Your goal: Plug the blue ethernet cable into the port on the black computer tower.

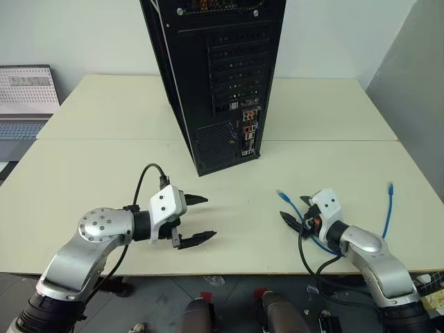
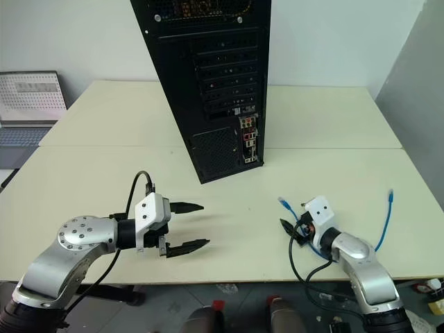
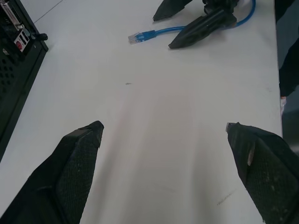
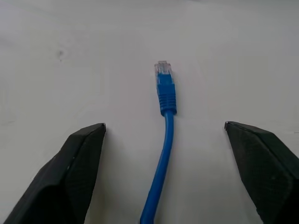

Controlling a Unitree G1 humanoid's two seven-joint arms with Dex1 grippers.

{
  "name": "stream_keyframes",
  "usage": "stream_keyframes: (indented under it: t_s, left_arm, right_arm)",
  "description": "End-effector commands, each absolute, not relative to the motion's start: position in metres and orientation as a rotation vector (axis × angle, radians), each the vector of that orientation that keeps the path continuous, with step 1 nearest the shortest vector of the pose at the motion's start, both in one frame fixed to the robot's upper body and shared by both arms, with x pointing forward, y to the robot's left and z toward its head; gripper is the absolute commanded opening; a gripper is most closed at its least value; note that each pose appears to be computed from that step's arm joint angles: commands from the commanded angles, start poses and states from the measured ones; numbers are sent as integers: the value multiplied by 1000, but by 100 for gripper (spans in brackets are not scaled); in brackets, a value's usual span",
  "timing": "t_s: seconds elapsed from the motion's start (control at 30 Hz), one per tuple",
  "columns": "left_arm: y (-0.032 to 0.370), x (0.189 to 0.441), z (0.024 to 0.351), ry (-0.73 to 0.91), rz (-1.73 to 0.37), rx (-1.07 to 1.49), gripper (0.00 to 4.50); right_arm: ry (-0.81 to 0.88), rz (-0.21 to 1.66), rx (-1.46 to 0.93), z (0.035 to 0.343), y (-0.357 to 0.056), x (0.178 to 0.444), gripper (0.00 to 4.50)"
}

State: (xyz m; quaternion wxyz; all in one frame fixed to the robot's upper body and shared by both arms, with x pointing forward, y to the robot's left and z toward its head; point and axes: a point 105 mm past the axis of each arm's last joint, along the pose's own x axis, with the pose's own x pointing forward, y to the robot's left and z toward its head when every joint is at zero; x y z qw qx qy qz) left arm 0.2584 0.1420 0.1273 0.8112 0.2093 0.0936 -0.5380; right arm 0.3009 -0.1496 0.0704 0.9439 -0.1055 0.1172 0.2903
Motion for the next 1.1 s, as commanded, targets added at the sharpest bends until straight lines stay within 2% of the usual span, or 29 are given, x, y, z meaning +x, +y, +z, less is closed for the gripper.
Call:
stream_keyframes:
  t_s: [0.03, 0.07, 0.13, 0.43, 0.47, 0.83, 1.1]
  left_arm:
    - [140, 258, 134, 156, -1159, 475, 450]
    - [140, 258, 134, 156, -1157, 474, 450]
    - [141, 259, 132, 159, -1151, 474, 450]
    - [140, 261, 127, 155, -1169, 482, 450]
    - [139, 262, 126, 158, -1177, 487, 450]
    - [117, 276, 125, 136, -1299, 541, 450]
    - [103, 279, 127, 108, -1357, 529, 450]
  right_arm:
    - [208, 617, -246, 81, -148, 301, 323]
    - [207, 625, -247, 82, -147, 300, 288]
    - [208, 638, -246, 82, -145, 298, 251]
    - [198, 699, -283, 86, -139, 298, 22]
    - [185, 730, -298, 90, -135, 298, 7]
    - [104, 1203, -480, 129, -77, 271, 3]
    - [102, 1310, -506, 135, -58, 266, 3]
